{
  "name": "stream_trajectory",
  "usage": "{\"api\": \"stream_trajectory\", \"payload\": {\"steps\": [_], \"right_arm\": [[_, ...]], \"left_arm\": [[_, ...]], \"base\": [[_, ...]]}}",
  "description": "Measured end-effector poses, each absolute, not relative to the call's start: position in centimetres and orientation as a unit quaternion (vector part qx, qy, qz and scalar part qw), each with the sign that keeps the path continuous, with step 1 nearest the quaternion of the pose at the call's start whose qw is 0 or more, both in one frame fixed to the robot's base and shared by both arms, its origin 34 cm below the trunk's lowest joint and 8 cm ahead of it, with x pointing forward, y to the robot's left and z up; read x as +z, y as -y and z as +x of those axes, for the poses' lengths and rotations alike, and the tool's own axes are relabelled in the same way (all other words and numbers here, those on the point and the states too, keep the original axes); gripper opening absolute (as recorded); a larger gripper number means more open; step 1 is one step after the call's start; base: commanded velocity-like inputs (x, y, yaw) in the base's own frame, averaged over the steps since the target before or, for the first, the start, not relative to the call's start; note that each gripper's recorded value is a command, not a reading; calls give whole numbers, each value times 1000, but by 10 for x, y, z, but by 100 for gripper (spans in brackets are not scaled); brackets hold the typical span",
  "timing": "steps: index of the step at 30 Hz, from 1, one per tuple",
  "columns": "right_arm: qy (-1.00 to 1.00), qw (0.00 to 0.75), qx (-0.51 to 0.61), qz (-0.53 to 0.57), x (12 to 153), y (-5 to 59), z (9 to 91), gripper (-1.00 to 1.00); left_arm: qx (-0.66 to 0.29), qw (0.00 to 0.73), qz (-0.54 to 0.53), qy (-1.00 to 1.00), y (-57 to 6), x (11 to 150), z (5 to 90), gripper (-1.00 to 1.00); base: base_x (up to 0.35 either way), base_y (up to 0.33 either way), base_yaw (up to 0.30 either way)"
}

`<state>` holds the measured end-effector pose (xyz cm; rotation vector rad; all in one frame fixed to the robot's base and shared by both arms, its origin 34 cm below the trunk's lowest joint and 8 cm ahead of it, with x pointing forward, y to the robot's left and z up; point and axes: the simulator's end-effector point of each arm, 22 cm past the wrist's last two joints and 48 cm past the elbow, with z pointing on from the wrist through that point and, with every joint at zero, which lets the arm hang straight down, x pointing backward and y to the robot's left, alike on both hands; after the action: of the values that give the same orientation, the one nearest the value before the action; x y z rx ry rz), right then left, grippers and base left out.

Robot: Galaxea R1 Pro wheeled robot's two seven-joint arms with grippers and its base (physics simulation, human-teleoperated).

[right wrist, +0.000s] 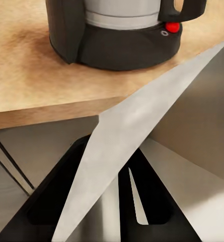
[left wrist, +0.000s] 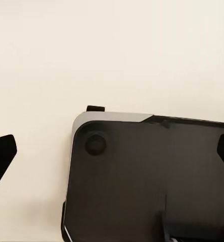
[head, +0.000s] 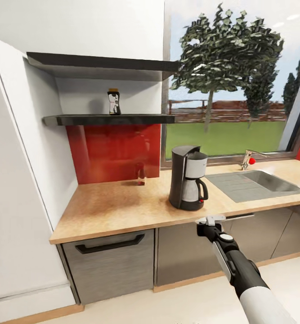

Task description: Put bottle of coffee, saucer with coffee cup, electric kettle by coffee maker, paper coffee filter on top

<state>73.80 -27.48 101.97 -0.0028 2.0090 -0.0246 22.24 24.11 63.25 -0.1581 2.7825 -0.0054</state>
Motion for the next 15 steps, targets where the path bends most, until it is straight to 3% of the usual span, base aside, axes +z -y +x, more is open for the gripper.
{"api": "stream_trajectory", "payload": {"steps": [15], "right_arm": [[-844, 536, -11, -1, 1019, 275, 738, -100]], "left_arm": [[-2, 176, -55, -983, -241, 632, 222, 100]], "base": [[0, 0, -15]]}}
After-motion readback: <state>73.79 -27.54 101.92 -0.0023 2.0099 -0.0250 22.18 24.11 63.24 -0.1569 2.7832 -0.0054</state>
